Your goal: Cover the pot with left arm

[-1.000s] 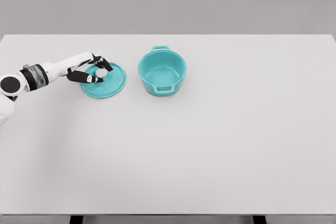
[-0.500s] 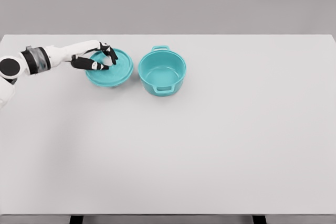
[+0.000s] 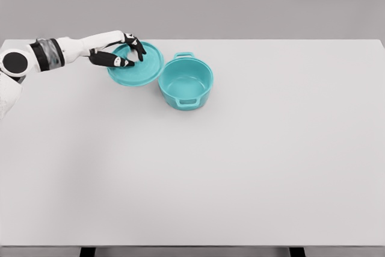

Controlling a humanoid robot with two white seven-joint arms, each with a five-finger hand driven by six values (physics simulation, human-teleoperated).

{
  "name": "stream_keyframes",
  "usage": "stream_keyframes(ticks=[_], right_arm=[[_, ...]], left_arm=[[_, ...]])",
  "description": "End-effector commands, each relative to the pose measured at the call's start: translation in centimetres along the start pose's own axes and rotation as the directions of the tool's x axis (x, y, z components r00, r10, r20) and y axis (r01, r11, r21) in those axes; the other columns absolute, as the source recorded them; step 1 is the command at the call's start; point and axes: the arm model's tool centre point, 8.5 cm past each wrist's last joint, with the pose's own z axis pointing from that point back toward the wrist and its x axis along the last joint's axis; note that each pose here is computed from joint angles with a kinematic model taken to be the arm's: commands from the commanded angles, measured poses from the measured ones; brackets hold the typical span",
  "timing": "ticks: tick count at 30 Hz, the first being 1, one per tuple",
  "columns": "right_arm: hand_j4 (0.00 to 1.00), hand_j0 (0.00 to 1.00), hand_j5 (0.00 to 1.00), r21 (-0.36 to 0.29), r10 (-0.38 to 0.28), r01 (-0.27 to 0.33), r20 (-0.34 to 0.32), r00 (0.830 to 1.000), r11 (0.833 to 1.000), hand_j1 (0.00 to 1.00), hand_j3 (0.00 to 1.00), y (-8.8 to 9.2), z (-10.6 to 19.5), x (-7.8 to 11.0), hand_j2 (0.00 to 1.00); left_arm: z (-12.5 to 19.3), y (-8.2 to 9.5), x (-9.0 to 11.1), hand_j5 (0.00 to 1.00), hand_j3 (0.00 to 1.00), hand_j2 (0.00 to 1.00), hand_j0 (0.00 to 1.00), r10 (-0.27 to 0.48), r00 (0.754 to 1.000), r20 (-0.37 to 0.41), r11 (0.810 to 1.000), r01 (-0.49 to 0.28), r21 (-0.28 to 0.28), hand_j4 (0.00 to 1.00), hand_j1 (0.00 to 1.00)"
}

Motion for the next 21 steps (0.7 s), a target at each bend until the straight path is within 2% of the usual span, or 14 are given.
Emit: stream_keyframes(ticks=[1,4,7,10,21], right_arm=[[1.00,1.00,1.00,0.002,0.000,0.000,0.000,1.000,1.000,1.00,1.00,0.0,0.0,0.0,1.00],[1.00,1.00,1.00,0.002,0.002,-0.002,0.000,1.000,1.000,1.00,1.00,0.0,0.0,0.0,1.00],[1.00,1.00,1.00,0.000,0.002,-0.002,0.000,1.000,1.000,1.00,1.00,0.0,0.0,0.0,1.00],[1.00,1.00,1.00,0.002,0.000,0.000,0.000,1.000,1.000,1.00,1.00,0.0,0.0,0.0,1.00],[1.00,1.00,1.00,0.000,0.000,0.000,0.000,1.000,1.000,1.00,1.00,0.0,0.0,0.0,1.00]], left_arm=[[-1.5,-0.5,0.9,0.42,0.42,0.42,0.42,0.012,0.999,0.032,1.000,-0.011,-0.005,0.42,0.42],[-3.1,-1.6,1.5,0.42,0.42,0.42,0.42,0.018,0.999,0.052,0.999,-0.016,-0.029,0.42,0.42],[-4.1,-1.9,2.1,0.41,0.41,0.41,0.41,0.024,0.997,0.071,0.999,-0.022,-0.032,0.41,0.41],[-6.1,-3.2,2.8,0.41,0.41,0.41,0.41,0.050,0.995,0.091,0.998,-0.045,-0.047,0.41,0.41],[-8.9,-4.8,3.8,0.40,0.40,0.40,0.40,0.081,0.991,0.106,0.995,-0.073,-0.072,0.40,0.40]])
